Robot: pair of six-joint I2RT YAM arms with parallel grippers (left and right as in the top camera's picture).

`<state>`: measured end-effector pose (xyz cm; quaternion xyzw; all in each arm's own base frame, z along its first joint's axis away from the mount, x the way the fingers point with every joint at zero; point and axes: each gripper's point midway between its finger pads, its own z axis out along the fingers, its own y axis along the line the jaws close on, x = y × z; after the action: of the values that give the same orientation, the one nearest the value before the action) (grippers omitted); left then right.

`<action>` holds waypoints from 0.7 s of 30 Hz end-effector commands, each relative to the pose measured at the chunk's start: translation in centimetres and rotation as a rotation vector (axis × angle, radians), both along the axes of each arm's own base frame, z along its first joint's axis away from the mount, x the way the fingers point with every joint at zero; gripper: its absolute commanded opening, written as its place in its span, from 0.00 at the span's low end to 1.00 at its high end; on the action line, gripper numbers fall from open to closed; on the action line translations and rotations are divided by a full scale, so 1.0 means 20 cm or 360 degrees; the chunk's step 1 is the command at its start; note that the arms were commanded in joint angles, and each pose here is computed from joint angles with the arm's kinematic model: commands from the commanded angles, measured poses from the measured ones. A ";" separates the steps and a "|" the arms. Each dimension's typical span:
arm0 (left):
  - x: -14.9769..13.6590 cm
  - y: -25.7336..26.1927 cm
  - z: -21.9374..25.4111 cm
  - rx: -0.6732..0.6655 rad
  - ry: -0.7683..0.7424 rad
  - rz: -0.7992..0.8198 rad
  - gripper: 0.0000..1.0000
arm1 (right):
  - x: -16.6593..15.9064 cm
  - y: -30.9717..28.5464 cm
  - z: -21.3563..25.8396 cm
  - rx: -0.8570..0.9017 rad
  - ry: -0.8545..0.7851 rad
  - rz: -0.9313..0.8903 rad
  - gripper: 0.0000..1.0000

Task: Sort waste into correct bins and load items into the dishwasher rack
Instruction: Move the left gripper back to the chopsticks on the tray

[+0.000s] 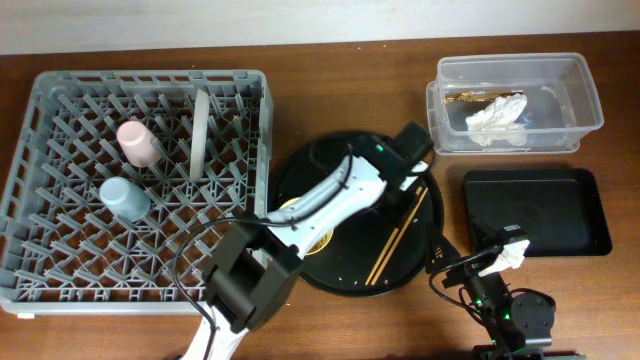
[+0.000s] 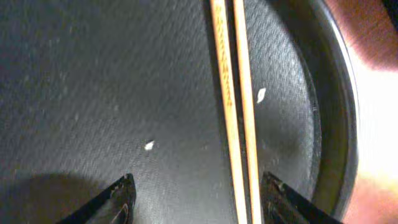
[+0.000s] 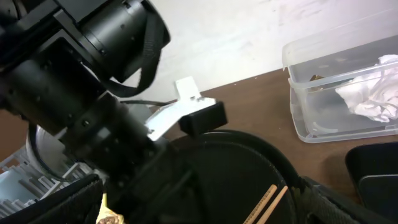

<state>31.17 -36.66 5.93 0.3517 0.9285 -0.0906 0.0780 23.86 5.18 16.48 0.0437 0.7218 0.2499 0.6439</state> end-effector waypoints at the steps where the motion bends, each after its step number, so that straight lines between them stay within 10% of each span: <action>1: 0.03 -0.02 -0.03 0.0059 -0.0148 -0.0026 0.59 | 0.00 0.00 -0.01 0.0008 0.0011 0.0010 0.99; 21: -0.07 -0.05 -0.29 -0.0024 -0.0083 -0.0050 0.52 | 0.00 0.00 -0.01 0.0008 0.0011 0.0010 0.99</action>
<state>30.56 -37.88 1.19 0.3667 0.9186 -0.0866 0.1192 23.86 5.18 16.48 0.0438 0.7218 0.2500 0.6439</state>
